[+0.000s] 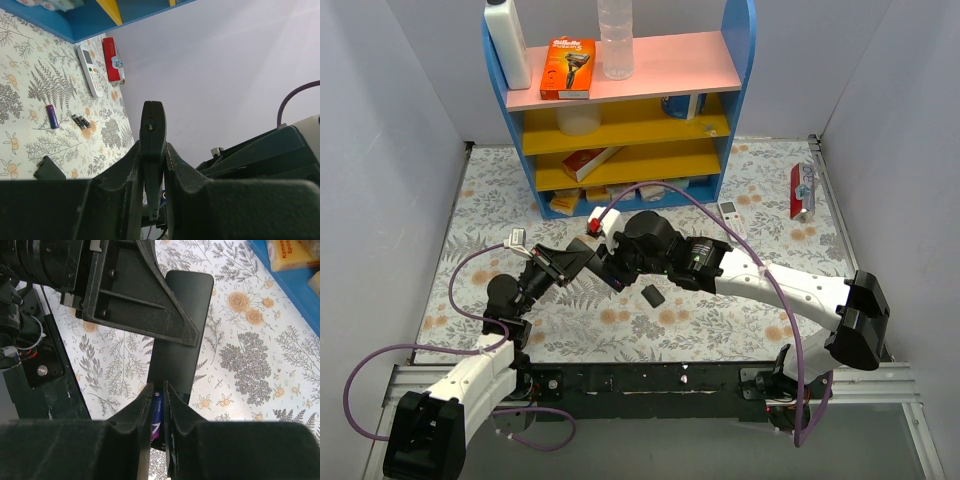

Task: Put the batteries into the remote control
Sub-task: Load the battery into the remote control.

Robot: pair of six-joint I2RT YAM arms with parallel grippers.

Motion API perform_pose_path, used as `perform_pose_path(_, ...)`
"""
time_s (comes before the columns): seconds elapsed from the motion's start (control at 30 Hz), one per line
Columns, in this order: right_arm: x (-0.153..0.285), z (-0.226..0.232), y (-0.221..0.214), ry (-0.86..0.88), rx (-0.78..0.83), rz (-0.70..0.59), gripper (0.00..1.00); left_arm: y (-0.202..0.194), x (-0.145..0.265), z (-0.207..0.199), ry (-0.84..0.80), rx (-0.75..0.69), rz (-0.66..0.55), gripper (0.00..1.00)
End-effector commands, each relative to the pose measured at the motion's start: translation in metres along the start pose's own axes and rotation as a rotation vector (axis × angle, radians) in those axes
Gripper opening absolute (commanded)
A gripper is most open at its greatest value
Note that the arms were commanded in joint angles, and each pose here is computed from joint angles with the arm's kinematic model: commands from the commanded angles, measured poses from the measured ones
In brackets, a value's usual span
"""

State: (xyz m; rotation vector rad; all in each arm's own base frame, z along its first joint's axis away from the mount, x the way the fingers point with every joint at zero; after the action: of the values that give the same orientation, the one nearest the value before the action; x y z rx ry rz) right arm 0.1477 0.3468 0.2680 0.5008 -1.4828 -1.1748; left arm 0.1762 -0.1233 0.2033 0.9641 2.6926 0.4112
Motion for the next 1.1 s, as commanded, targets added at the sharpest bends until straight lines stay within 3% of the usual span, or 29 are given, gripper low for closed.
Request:
perform_pose_path(0.0,-0.003,0.0,-0.003,-0.004,-0.006,-0.006,0.19,0.006,-0.004,-0.016,-0.058,-0.024,-0.014,0.0)
perform_pose_path(0.33,-0.002,-0.001,-0.01,-0.009,-0.01,0.001,0.17,0.007,-0.004,-0.016,-0.061,-0.003,-0.027,0.0)
perform_pose_path(0.73,-0.004,-0.003,-0.026,-0.007,-0.002,-0.005,0.02,0.012,-0.003,-0.026,-0.097,0.059,-0.079,0.0)
perform_pose_path(1.07,-0.007,-0.005,-0.038,-0.008,0.004,0.005,0.01,0.018,-0.005,-0.039,-0.137,0.047,-0.096,0.0)
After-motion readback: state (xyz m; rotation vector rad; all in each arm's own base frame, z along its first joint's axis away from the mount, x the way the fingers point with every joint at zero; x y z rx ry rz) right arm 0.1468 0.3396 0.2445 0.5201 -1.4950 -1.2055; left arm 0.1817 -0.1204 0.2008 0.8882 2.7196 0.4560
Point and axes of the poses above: each gripper's point midway between its finger pads, its own x axis back along the fingers, its own z axis along the line the jaws close on, y = z × x, the point moved 8 cm from there along x, back along the fingers, and after that the axes turned 4 degrees about -x, right-handed, at the moved point
